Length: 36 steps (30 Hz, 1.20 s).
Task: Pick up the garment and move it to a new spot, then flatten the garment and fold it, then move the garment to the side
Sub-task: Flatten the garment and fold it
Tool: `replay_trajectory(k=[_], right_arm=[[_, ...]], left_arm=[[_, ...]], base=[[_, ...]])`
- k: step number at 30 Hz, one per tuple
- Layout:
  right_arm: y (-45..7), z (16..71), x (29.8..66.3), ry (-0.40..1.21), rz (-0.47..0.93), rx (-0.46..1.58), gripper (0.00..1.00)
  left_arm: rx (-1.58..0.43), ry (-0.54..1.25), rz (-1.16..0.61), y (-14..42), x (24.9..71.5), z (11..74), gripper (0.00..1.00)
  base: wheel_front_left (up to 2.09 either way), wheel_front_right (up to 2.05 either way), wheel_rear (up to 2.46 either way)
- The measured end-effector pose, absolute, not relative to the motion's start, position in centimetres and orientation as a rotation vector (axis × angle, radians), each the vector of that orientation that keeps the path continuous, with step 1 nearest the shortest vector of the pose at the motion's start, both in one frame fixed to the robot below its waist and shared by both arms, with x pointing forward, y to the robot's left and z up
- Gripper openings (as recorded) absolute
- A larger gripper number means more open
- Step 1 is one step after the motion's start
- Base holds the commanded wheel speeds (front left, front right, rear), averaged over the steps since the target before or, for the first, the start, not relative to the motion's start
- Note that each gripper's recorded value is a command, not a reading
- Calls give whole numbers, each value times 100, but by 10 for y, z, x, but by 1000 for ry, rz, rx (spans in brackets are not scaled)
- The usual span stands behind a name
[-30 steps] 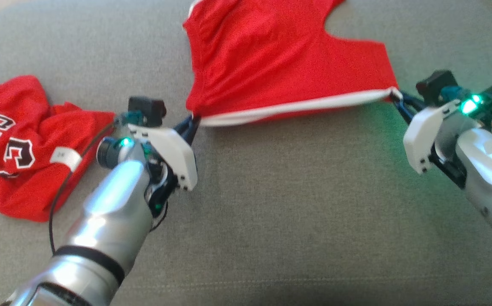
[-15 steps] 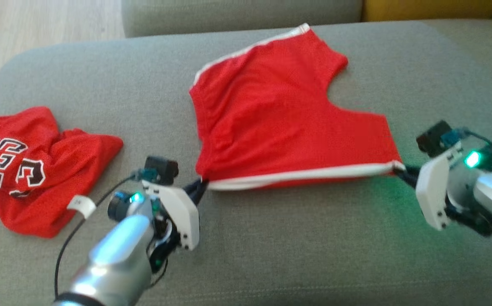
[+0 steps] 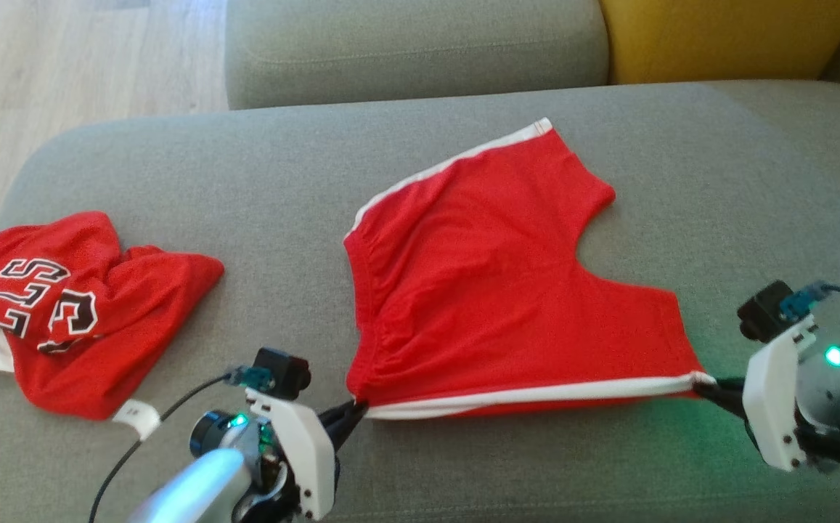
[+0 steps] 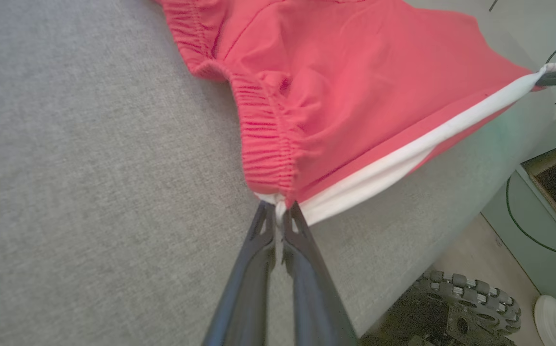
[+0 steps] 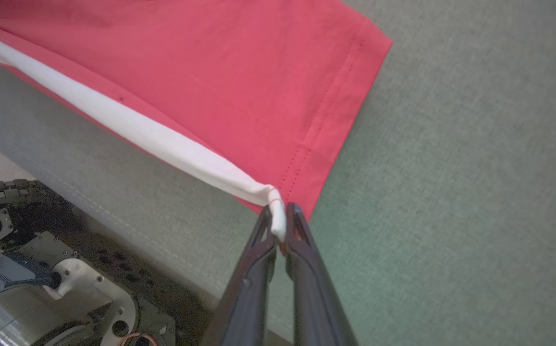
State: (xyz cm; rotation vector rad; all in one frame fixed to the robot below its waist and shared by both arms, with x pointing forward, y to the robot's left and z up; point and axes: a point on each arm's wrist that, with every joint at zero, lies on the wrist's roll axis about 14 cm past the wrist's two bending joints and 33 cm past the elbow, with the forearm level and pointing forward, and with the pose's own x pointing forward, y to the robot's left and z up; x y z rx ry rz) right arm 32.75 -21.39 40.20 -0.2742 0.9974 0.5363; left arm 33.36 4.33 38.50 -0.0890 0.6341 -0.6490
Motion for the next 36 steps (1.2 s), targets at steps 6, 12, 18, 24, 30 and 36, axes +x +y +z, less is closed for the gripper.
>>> replay_trajectory(k=[6, 12, 18, 24, 30, 36], right_arm=[[-218, 399, 303, 1064, 538, -206, 0], [-229, 399, 271, 1182, 531, -143, 0], [-225, 406, 273, 1158, 544, -133, 0], [-221, 430, 315, 1045, 539, -173, 0], [-216, 448, 360, 962, 535, -207, 0], [-208, 466, 427, 869, 524, -243, 0]], left_arm=[[-135, 645, -683, 43, 316, 393, 0], [-151, 718, -735, 37, 279, 389, 0], [-154, 694, -728, 40, 279, 401, 0], [-177, 641, -723, 36, 293, 421, 0], [-186, 590, -703, 37, 322, 437, 0], [-180, 531, -706, 29, 371, 456, 0]], base=[[0, 0, 0], [0, 0, 0], [0, 0, 0], [0, 0, 0], [0, 0, 0], [0, 0, 0]])
